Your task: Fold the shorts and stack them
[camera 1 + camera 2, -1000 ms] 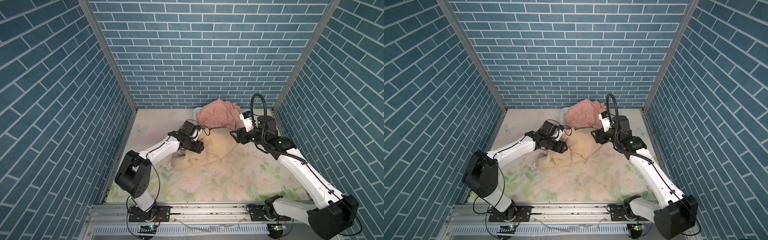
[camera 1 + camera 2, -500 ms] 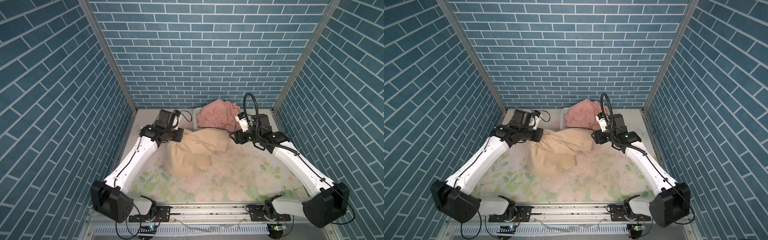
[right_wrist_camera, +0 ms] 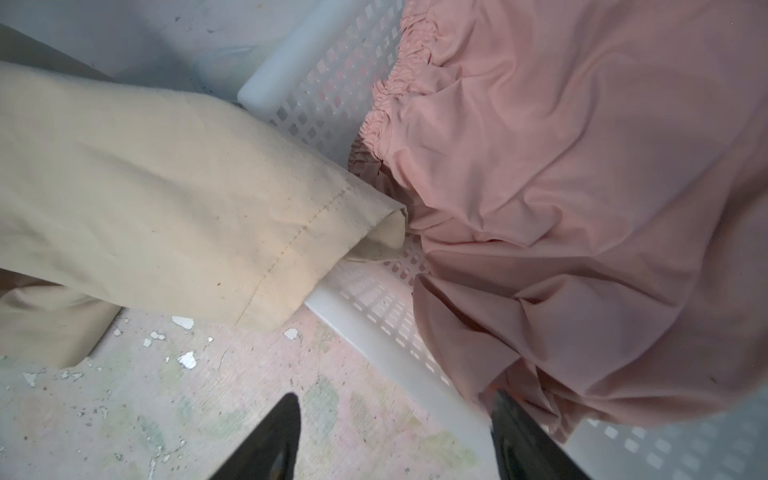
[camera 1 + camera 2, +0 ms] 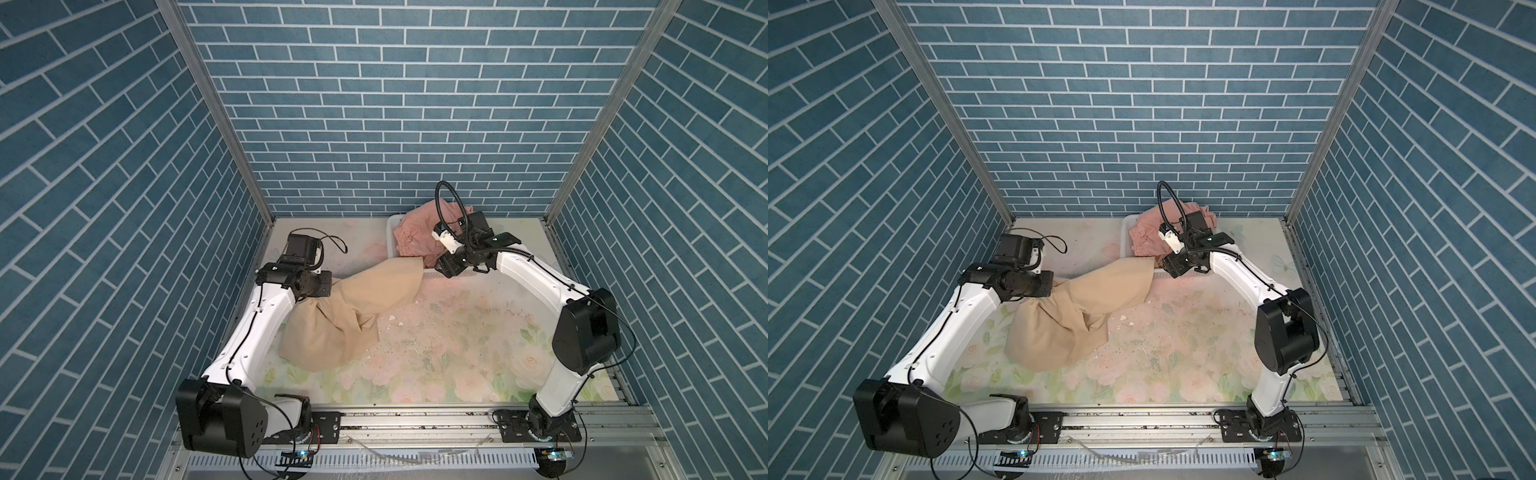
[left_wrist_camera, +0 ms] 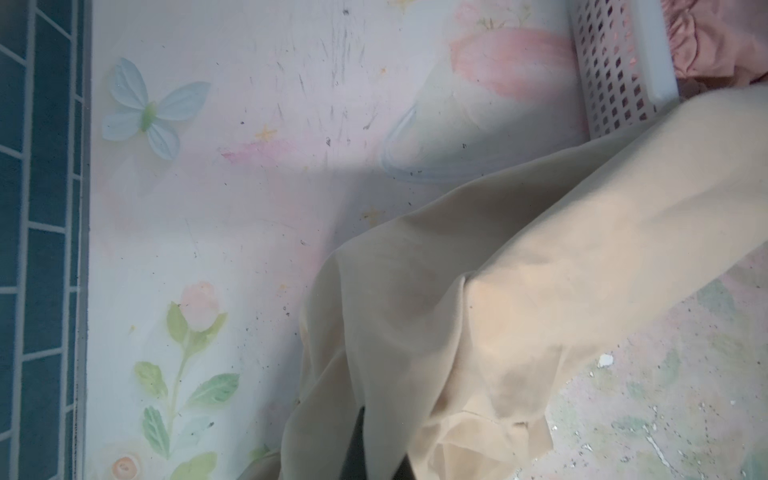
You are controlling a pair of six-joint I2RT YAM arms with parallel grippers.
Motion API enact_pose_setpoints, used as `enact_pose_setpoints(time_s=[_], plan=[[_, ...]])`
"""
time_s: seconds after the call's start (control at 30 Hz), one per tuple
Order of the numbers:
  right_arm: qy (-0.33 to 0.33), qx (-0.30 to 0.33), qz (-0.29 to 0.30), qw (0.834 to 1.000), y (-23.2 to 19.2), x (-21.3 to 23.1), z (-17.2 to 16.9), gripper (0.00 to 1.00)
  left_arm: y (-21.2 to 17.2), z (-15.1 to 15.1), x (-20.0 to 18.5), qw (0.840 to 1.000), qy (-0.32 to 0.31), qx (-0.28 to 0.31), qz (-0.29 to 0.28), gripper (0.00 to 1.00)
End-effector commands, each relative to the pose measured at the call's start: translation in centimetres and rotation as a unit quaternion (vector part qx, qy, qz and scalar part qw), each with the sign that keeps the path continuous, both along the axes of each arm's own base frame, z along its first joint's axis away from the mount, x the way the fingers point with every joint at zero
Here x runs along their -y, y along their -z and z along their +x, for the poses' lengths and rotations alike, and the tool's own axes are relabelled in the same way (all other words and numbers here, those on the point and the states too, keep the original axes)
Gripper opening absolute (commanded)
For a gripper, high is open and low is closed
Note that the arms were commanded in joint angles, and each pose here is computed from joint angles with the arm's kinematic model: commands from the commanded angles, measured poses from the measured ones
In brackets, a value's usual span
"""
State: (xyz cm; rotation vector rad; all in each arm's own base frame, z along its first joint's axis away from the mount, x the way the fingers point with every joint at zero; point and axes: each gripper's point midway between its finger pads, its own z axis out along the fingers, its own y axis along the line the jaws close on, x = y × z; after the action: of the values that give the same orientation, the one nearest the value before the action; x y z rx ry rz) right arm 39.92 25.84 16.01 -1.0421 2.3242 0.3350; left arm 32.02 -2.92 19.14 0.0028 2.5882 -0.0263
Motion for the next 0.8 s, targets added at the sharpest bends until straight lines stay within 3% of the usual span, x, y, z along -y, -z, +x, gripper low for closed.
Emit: enact_pose_setpoints(time_s=[0.0,0.17,0.23,0.37,0.5,0.57,0.67,0.77], plan=[[-0.045,-0.012,-0.039,0.998,1.7,-0.6,0.1,0.73,-2.3,-0.2,-4.7,0.997,-0.069,0.023,0.037,0.0],[-0.067,-0.028,-0.046,0.996,3.4,-2.1,0.7,0.73,-2.2,-1.7,-8.9,0.99,-0.132,0.004,0.041,0.0],[-0.073,-0.031,-0.044,0.996,3.8,-2.6,0.7,0.73,-1.8,-1.5,-8.3,0.992,-0.121,0.008,0.024,0.0],[-0.077,-0.039,-0.047,0.995,4.9,-3.1,0.9,0.73,-1.1,0.2,-4.9,0.995,-0.069,0.035,-0.067,0.0],[-0.068,-0.026,-0.073,0.995,5.9,-2.8,1.7,0.71,-0.8,1.0,-3.8,0.993,-0.055,0.038,-0.1,0.17],[-0.066,-0.02,-0.077,0.995,6.0,-2.7,1.9,0.69,-0.5,0.8,-4.7,0.994,-0.072,0.028,-0.077,0.47],[-0.06,-0.013,-0.072,0.995,6.0,-2.7,2.0,0.66,-0.5,0.2,-6.0,0.995,-0.092,0.015,-0.044,0.52],[-0.054,-0.011,-0.069,0.996,6.2,-2.6,1.9,0.58,-1.0,0.1,-5.7,0.994,-0.096,0.025,-0.055,0.67]])
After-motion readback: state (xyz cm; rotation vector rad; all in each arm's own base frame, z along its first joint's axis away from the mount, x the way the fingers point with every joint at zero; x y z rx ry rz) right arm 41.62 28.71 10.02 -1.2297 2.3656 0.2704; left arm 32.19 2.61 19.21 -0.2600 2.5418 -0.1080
